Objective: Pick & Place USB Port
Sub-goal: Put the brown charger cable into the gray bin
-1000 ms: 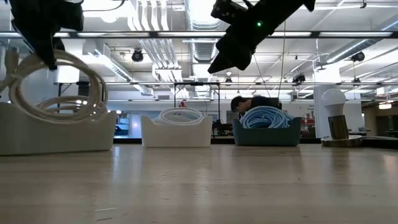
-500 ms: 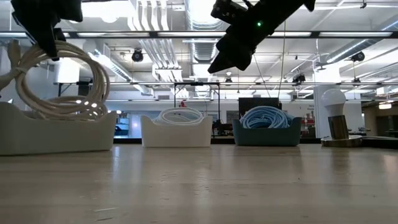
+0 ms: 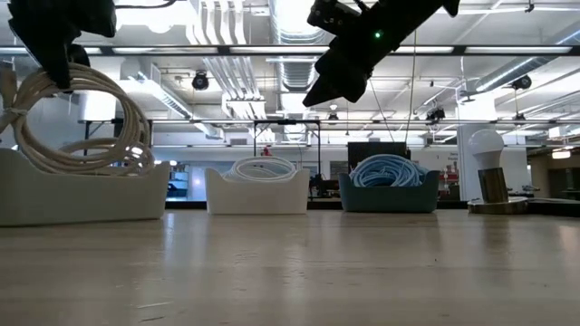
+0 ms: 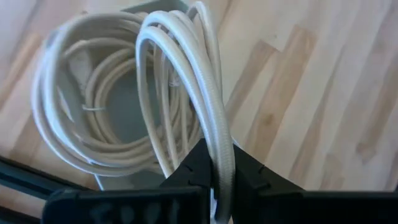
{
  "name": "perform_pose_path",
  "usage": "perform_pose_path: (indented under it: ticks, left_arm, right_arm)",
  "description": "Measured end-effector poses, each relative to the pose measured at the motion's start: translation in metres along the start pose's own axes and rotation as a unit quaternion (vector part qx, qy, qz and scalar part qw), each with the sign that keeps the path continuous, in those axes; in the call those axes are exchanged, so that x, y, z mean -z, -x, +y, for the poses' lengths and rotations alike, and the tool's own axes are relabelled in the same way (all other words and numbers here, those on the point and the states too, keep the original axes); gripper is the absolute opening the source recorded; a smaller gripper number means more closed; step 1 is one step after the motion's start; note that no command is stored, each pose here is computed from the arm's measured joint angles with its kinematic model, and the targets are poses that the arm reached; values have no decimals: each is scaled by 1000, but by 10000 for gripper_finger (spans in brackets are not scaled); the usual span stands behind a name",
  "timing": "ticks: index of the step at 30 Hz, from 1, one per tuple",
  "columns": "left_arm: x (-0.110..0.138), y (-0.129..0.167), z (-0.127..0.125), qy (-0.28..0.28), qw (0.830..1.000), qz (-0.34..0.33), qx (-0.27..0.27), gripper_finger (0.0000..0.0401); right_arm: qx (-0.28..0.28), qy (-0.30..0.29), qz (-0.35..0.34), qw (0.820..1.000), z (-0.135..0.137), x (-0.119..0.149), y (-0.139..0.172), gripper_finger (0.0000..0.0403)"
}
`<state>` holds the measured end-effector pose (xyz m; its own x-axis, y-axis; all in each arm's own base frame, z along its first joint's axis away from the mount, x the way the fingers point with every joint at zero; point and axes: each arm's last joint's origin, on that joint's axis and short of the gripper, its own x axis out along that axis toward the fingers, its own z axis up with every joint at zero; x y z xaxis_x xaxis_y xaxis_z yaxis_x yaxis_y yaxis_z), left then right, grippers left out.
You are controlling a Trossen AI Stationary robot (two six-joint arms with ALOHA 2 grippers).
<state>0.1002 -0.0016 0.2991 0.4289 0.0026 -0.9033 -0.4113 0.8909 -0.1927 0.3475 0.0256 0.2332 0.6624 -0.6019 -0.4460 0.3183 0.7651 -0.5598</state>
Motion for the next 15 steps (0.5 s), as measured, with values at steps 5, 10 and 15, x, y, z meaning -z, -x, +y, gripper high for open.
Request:
perform_pose_path:
  ticks: [5,10,15]
  left_arm:
    - [1,0,0,-3,1000,7,9,20]
    - [1,0,0,-24,1000,7,9,20]
    - [1,-1,-1,-24,999,16,27,19]
  right_arm:
    - [0,0,0,1000,0,0,0,146]
    - [0,2,0,1000,0,0,0,140]
    - [0,1,0,1000,0,0,0,140]
